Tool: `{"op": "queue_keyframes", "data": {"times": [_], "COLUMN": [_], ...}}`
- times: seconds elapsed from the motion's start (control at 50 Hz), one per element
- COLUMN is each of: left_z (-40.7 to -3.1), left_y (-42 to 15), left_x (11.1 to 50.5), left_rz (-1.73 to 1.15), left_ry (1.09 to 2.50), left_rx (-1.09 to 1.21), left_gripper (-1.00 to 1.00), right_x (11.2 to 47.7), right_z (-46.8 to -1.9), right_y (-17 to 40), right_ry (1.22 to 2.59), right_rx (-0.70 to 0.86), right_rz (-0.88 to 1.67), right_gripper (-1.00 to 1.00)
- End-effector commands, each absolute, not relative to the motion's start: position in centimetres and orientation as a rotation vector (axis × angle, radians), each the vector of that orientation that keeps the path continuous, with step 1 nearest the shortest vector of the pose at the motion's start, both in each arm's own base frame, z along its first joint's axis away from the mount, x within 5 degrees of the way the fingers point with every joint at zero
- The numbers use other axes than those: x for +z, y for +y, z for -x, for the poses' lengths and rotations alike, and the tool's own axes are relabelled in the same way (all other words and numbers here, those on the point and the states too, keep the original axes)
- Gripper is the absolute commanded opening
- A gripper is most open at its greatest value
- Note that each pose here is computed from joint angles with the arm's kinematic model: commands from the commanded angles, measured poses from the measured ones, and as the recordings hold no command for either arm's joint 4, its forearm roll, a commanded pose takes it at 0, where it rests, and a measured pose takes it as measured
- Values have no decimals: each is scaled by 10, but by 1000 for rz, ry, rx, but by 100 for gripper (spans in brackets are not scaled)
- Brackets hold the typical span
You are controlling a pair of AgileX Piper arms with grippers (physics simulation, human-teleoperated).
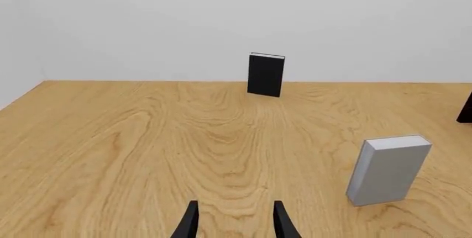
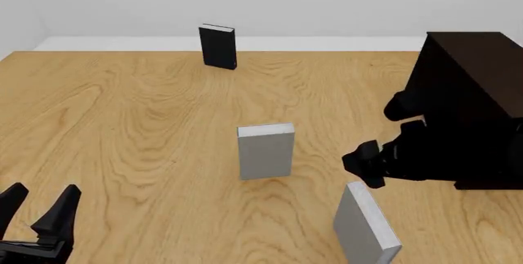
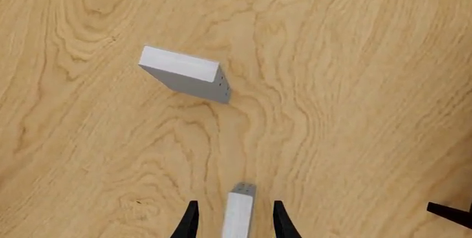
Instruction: Pick up the book on the right and place it on the cabinet shelf.
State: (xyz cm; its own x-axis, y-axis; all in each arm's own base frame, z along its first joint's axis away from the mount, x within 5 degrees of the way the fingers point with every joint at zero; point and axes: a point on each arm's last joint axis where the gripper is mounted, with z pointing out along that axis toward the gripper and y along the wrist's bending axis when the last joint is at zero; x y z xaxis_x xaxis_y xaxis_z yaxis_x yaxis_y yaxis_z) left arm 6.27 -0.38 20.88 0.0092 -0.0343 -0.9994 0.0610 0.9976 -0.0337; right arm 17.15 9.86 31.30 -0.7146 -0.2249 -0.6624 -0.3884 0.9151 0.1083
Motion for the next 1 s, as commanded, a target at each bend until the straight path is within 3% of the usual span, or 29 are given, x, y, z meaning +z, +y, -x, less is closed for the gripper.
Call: {"op": "queue_keyframes", "data": {"times": [0.02,1.0], "left_z": [-63,-63], "left_y": [-4,-4], "left_x": [208,208], "left_rz": [-22,-22], "left_ry": [1564,1573], "left_rx": [-76,-74], "left_gripper": [100,100], "right_x": [302,258], "right_z": [-174,-171], "right_y": [101,103], "right_ry": [2407,2465], "right_rx": [311,315], "right_rz": [434,423], "right_gripper": [100,100]}}
